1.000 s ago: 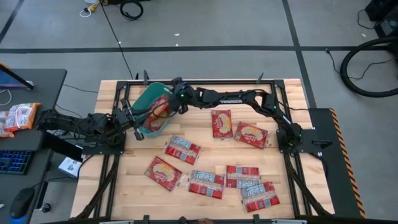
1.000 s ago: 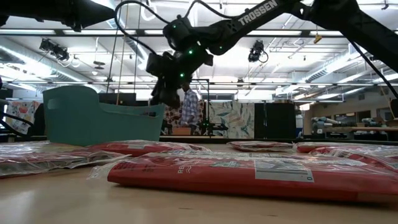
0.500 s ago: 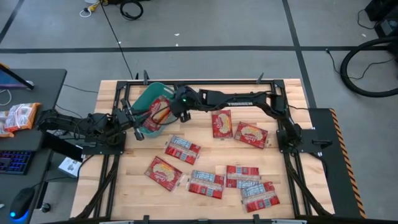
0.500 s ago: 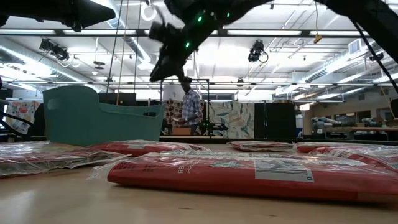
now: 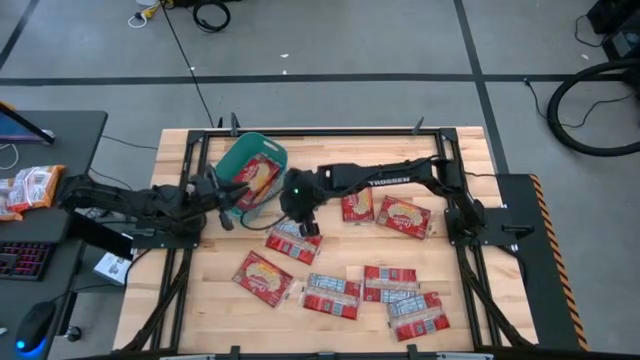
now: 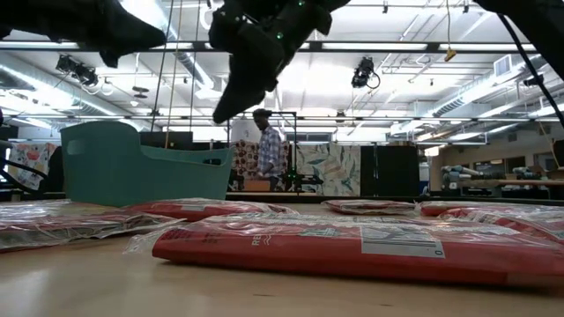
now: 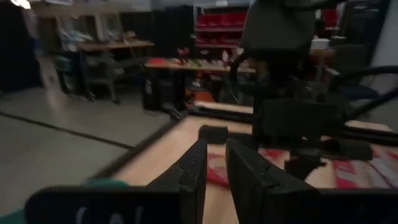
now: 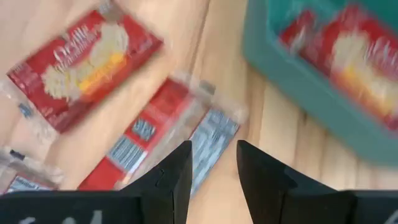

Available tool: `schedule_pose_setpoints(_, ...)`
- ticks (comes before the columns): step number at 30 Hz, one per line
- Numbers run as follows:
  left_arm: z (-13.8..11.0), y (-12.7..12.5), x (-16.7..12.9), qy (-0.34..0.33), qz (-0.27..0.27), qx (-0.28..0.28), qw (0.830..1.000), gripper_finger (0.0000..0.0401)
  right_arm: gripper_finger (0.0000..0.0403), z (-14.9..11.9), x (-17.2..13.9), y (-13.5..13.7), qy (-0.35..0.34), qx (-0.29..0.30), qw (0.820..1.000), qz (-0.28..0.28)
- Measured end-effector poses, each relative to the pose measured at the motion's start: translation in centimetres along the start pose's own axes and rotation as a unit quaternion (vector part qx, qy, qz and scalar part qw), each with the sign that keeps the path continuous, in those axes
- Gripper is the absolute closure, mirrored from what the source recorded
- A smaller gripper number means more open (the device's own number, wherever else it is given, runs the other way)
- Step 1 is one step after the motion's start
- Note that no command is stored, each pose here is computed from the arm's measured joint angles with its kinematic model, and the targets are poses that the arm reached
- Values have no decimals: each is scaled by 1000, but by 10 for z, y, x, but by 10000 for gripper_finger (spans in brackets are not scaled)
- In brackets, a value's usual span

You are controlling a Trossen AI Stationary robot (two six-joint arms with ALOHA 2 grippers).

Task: Sort popcorn bags into baskets
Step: Put the red popcorn bag into the green bin

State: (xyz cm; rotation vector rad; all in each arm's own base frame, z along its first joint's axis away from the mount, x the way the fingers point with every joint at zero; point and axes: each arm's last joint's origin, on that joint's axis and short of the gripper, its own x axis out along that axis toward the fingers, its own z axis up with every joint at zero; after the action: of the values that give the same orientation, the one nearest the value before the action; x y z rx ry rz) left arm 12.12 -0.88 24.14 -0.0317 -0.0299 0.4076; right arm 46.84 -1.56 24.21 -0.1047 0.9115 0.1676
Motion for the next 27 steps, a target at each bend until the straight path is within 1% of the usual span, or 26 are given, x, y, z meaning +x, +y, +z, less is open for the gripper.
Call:
schedule_pose_setpoints(6,-10,-10,9,42,-57,-45,996,337,271,-12,14,35,54,55,995,-60)
schedule_pose_setpoints(11,-18,-15,15,73,-54,-74,993,337,272,-20,27,71,51,61,992,-94)
schedule_pose_setpoints(15,-24,-21,18,95,-63,-83,990,337,271,-17,29,84,28,96,991,-90)
schedule_pose_setpoints(21,-29,-34,15,113,-100,-89,985,337,270,-32,36,89,53,141,985,-85)
schedule_pose_setpoints(24,-31,-39,12,121,-115,-85,982,337,270,-41,41,97,73,136,985,-77)
schedule_pose_setpoints(27,-36,-45,13,137,-121,-86,979,337,270,-53,46,105,94,110,986,-84)
